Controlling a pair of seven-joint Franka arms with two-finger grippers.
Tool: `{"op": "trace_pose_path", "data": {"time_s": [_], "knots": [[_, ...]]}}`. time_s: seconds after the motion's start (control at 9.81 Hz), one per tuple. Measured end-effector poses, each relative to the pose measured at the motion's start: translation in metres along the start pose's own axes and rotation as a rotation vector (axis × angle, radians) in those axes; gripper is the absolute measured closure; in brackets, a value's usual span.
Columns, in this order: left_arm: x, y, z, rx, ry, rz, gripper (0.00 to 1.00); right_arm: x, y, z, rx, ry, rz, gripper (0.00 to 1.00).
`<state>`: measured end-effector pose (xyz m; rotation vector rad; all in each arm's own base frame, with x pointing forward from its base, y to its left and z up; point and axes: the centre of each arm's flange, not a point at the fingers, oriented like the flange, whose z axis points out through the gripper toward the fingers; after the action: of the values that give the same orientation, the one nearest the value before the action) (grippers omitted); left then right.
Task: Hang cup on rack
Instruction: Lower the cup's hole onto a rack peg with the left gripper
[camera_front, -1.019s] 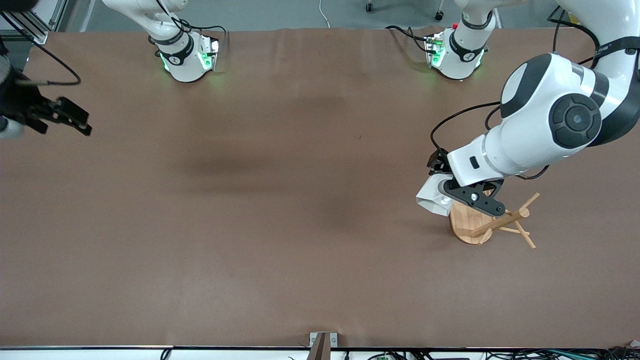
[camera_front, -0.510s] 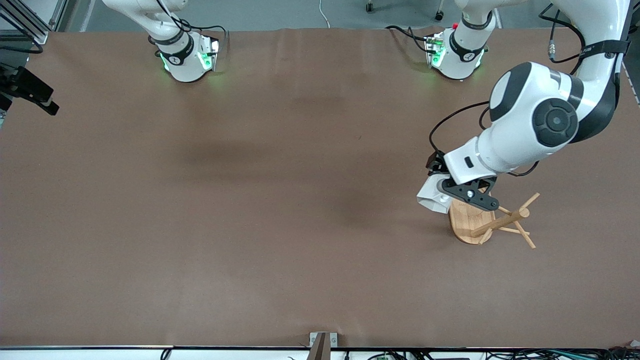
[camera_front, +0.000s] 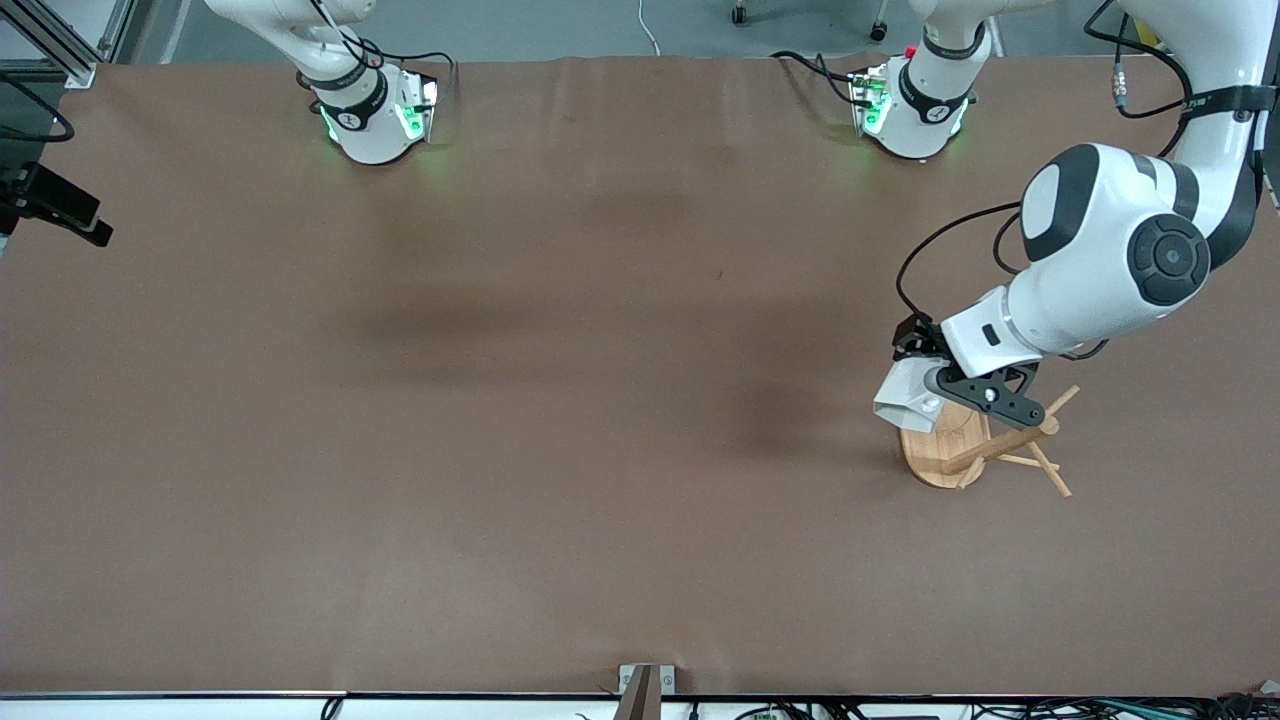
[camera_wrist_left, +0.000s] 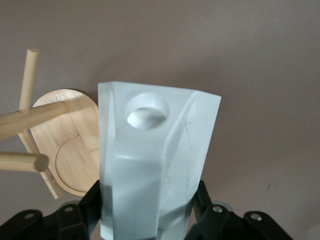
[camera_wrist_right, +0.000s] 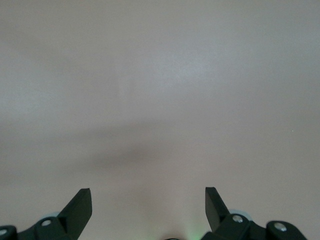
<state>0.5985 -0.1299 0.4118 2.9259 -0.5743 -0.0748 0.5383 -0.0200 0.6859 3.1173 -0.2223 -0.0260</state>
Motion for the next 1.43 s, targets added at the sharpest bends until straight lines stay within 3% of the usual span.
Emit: {"op": "trace_pose_path", "data": {"time_s": [0.31, 1.43], "knots": [[-0.003, -0.018, 0.001, 0.007, 0.01, -0.005, 0.25, 0.005, 0.0, -0.001, 0.003, 0.033, 0.0, 0.0], [-0.011, -0.05, 0.004, 0.015, 0.009, -0.04, 0.26, 0.011, 0.014, 0.009, -0.001, 0.032, 0.026, 0.0]]}}
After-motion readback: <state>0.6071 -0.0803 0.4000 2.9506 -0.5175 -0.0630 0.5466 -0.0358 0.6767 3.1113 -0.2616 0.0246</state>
